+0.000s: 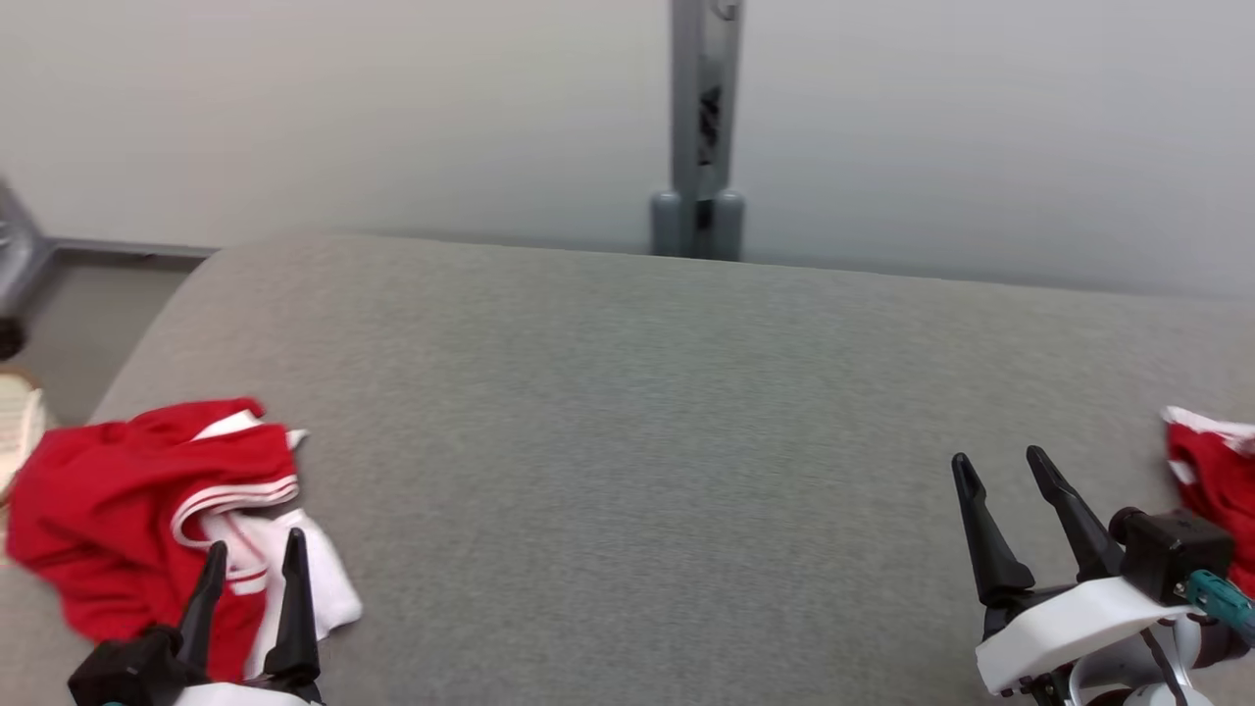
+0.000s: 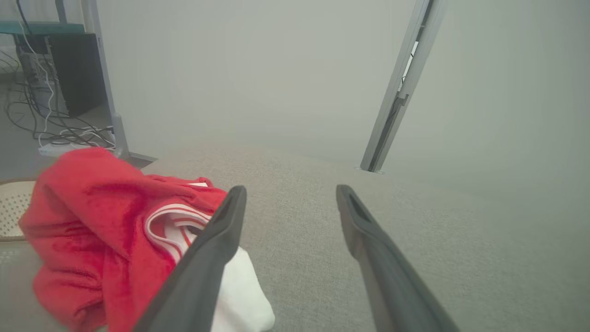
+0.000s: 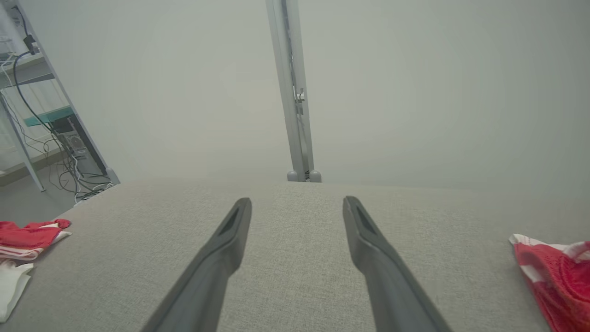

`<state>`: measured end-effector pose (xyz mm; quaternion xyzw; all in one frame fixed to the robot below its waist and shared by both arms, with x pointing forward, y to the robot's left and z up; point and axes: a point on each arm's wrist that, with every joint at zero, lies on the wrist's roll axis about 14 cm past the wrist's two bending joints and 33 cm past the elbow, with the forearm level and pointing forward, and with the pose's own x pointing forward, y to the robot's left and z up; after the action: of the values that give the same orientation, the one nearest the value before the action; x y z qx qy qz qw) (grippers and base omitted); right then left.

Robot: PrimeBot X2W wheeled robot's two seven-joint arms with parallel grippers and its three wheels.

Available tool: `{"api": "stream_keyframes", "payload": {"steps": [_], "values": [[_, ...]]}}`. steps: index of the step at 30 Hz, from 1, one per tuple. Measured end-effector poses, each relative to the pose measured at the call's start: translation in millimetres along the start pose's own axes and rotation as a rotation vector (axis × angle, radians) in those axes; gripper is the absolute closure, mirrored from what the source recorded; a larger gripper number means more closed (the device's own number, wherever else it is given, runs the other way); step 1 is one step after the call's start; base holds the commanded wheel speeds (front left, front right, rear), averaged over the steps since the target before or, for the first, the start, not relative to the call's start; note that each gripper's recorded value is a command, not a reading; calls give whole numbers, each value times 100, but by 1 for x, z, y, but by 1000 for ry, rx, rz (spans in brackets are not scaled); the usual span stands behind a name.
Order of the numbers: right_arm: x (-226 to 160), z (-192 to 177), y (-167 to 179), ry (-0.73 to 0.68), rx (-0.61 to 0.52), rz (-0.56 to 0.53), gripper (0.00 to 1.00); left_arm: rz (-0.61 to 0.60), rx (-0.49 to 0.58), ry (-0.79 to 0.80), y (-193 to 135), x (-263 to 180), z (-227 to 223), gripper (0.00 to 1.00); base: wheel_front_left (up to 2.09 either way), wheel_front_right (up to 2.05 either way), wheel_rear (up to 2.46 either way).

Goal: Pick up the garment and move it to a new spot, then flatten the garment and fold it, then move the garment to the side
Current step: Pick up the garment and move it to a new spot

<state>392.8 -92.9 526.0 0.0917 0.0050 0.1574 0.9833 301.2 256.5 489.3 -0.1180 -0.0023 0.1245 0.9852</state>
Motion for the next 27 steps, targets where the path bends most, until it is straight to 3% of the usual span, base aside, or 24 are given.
{"api": "stream_keyframes", "payload": {"steps": [10,17,27], "values": [[35,-17,74,47,16,221,0,234,-5,-52,70,-54,14,0,0,0,0],[43,-24,106,68,21,311,0,325,-8,-66,95,-81,18,0,0,0,0],[40,-20,84,54,19,248,0,239,46,-26,86,-54,24,0,0,0,0]]}}
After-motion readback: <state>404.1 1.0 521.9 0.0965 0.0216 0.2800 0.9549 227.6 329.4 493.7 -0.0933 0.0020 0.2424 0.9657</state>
